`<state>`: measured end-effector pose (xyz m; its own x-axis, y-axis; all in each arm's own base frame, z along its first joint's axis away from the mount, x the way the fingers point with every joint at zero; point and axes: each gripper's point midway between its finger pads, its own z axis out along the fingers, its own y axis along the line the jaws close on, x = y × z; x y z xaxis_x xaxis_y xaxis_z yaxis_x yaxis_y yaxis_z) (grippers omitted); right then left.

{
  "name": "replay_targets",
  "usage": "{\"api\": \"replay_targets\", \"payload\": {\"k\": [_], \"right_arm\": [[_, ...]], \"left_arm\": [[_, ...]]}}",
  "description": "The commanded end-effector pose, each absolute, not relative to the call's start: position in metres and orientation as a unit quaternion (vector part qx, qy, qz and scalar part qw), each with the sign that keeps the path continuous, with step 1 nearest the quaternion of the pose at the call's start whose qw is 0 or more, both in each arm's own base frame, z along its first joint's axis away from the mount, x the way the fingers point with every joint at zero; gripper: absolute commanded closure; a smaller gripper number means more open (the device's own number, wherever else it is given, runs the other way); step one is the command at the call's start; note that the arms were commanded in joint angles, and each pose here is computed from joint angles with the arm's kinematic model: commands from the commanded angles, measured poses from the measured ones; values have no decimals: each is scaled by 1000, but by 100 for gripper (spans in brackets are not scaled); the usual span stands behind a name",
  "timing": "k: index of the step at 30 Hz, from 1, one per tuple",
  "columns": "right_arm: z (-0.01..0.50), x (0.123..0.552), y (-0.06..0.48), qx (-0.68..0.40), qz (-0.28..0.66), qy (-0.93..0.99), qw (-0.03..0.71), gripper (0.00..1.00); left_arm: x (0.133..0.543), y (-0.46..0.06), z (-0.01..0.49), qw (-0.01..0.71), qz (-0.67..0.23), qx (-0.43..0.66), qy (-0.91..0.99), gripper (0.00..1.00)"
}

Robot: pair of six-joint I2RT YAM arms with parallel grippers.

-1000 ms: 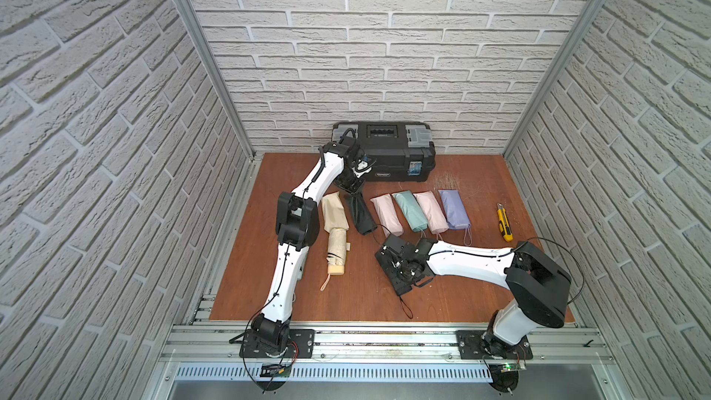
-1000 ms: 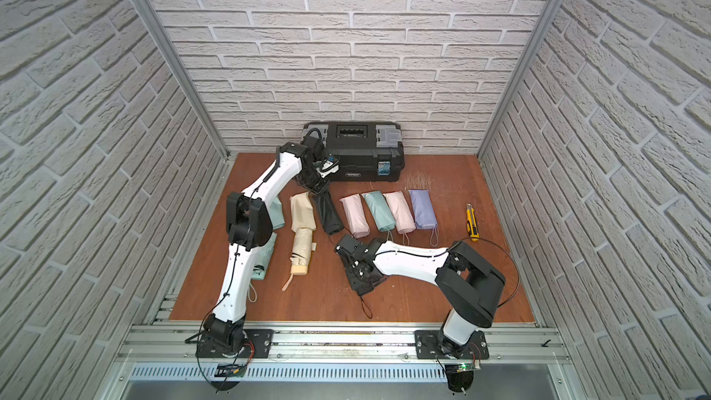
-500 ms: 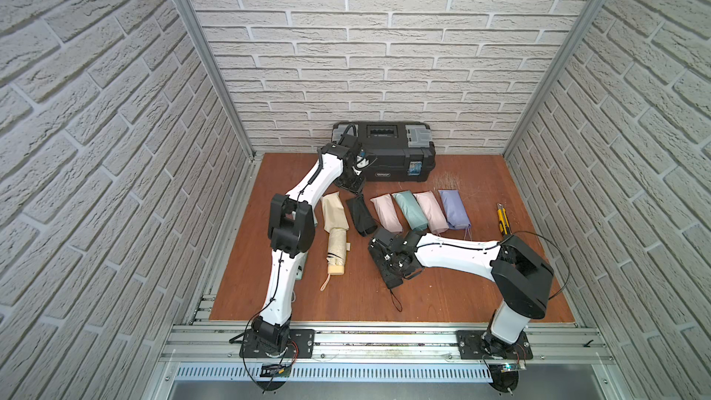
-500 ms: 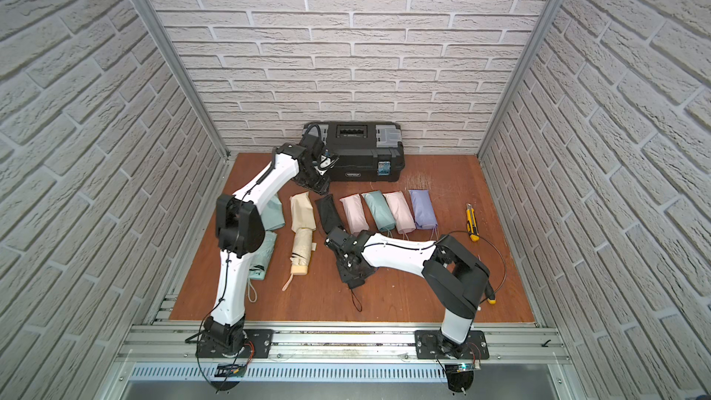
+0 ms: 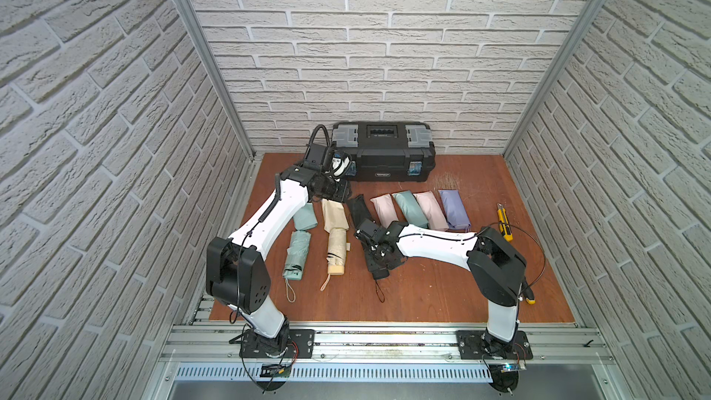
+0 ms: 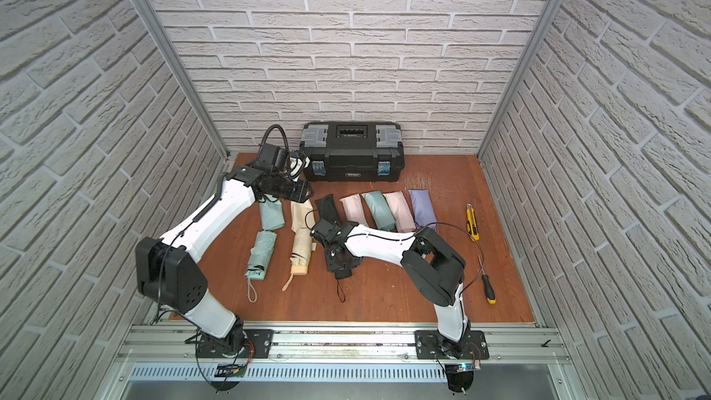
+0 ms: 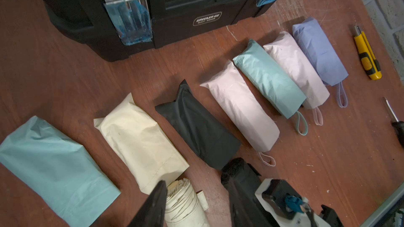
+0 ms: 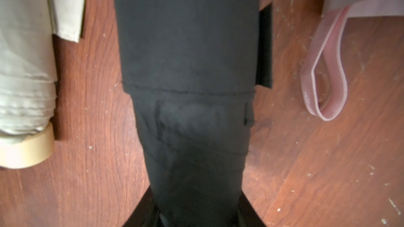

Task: Take umbrellas out of sleeves
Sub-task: Move the umbrella to the center of the board.

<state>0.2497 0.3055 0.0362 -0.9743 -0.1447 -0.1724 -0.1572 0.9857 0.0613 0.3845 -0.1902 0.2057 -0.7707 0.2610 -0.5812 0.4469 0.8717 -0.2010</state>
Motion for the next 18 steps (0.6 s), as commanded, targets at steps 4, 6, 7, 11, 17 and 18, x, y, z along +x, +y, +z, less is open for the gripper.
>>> {"api": "replay_targets", "payload": {"k": [4,6,7,11,17,18], "right_arm": [[46,263,321,-33,49,993,102,60],[35,265,322,-24,39,995,92,60],[34,265,323,-20,39,995,92,60],[35,269,325,-4,40,995,95,60],[39,273,334,12,56,994,95,59],[39,273,335,15,60,994,94,59]], "left_arm": [[389,-200,232,320,-202,191,906,52],[388,-198,236,324,-202,191,904,52],[387,-197,237,326,-203,189,904,52],[384,-198,242,328,-210,190,901,52],[381,-200,250,334,-217,192,897,52],[380,-200,251,335,-217,193,896,52]]}}
